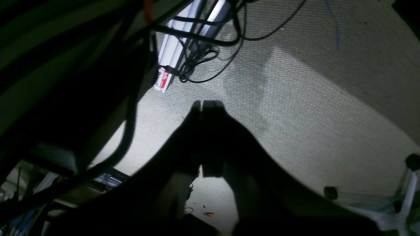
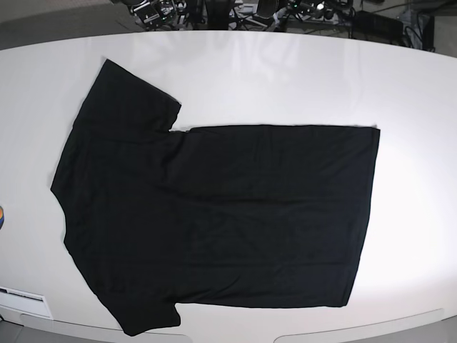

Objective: Fold the T-shirt properly

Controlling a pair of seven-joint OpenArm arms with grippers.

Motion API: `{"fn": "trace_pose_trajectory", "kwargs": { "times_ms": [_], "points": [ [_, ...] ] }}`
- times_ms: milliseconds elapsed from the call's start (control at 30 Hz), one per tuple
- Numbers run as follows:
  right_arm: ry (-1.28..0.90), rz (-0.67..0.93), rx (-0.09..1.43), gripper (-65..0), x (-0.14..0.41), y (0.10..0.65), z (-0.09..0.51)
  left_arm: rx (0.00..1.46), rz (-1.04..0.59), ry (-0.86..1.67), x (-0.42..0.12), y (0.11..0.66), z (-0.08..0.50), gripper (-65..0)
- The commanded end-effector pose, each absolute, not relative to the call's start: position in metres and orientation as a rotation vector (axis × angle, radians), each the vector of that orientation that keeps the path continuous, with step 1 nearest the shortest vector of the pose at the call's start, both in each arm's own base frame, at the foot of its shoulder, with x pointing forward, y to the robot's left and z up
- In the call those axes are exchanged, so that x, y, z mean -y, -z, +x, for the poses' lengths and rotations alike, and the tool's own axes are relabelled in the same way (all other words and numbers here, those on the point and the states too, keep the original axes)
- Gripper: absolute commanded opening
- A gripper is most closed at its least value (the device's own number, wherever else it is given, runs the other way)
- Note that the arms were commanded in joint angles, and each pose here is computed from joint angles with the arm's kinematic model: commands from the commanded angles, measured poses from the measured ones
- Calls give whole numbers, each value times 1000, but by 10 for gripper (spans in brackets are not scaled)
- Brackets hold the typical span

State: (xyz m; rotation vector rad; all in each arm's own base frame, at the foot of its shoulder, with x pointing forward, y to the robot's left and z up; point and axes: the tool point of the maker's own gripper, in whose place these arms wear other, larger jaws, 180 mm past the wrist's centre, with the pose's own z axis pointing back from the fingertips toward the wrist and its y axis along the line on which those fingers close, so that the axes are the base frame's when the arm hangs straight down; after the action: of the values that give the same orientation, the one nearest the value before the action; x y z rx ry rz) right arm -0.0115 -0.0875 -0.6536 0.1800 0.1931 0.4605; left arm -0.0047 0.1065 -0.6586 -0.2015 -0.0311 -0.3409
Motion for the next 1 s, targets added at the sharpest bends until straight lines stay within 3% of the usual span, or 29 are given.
{"fn": "trace_pose_trajectory", "kwargs": {
  "times_ms": [0,600,833,967],
  "points": [
    [-468,185,-193,-650,87,653,-9,42,-210,340,-105,658,-3,-650],
    [-471,184,-194,-650,88,653,-9,37,-216,343,-104,658,-3,-650],
    [-528,160,-387,-650,105,642,-50,-190,-304,486,-103,648,-42,-650],
    [-534,206,-415,-650,117,632,-93,-233,-294,500,-126,641,-64,-650]
  ]
}}
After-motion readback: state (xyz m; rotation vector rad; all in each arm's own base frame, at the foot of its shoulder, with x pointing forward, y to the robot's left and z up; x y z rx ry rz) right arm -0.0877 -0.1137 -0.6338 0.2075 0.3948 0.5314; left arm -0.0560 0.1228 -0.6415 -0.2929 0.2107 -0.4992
